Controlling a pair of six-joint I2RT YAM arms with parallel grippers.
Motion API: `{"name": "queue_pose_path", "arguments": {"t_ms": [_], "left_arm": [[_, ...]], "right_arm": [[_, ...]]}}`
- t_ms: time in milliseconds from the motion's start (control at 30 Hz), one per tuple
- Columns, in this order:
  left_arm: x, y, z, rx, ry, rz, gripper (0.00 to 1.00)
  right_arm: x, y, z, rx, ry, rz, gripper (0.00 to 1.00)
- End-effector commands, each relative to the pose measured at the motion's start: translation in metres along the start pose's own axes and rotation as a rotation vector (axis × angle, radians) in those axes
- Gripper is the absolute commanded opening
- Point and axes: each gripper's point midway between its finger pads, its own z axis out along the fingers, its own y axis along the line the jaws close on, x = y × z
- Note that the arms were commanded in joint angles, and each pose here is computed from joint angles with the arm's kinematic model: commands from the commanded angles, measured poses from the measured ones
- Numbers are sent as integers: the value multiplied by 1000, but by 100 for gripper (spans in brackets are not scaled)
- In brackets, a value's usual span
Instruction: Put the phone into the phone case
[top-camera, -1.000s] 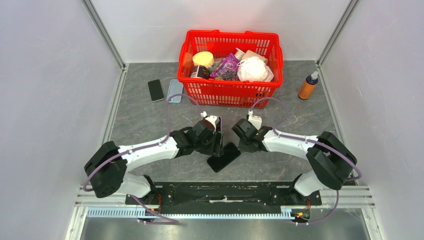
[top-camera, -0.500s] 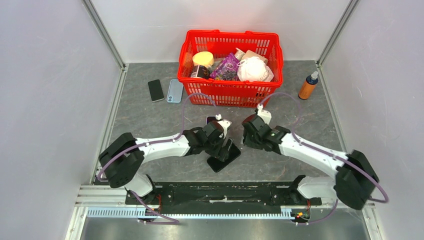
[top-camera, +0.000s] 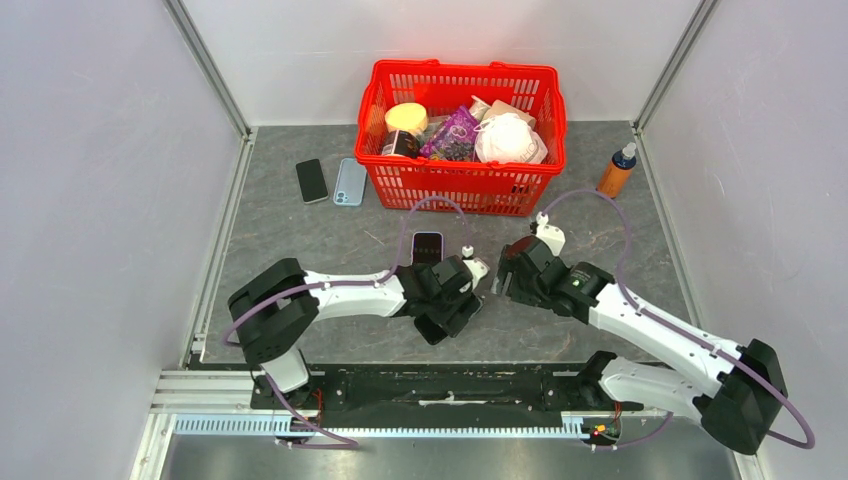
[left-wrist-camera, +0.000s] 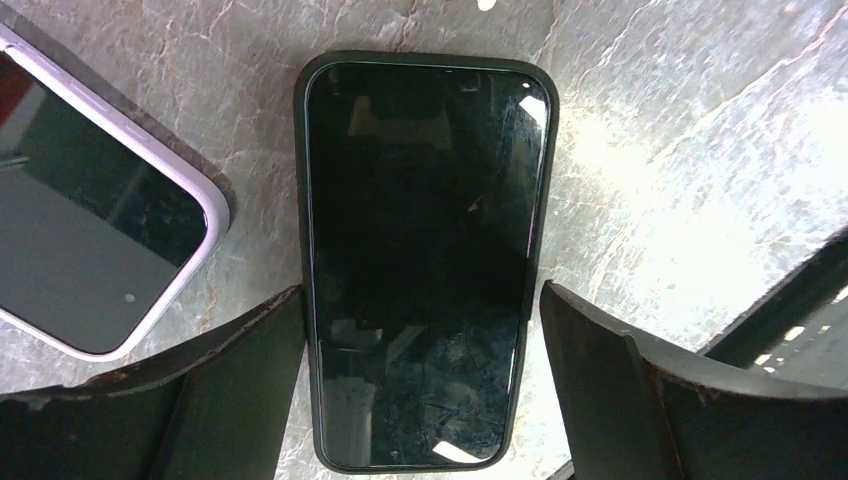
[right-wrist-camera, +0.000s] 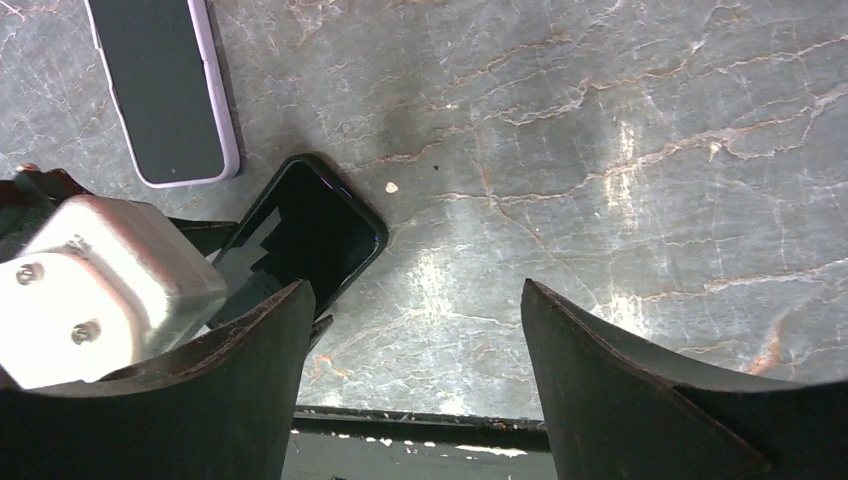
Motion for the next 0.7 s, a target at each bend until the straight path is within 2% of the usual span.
{"name": "queue_pose_path", "arguments": {"t_ms": [0,133,200,300,333,433,567,667], "left_arm": [[2,-2,5,-47,24,107,91],[7,6,10,-113,34,108,91],[7,11,10,-146,27,99,80],[2,13,8,-159,-6,80,49],[-1,12,6,-155,-19,74,41],[-7,5,5,-122,-40,64,23],[-18,-3,-2,-79,-92,29,10],[-32,-9,-14,-54,-149,-3,5]], "right_arm": [[0,-12,-6,24,-16,17,83],[1,-14,-6,23,-19,22,83],[1,-14,-7,21,-21,27,83],[-2,-17,-9,27,-40,30,82],[-2,-19,-9,33,-42,27,82],[-2,-20,-9,38,-44,24,82],[-1,-23,-8,45,-46,28,81],[-3,-26,-10,51,-58,29,81]]}}
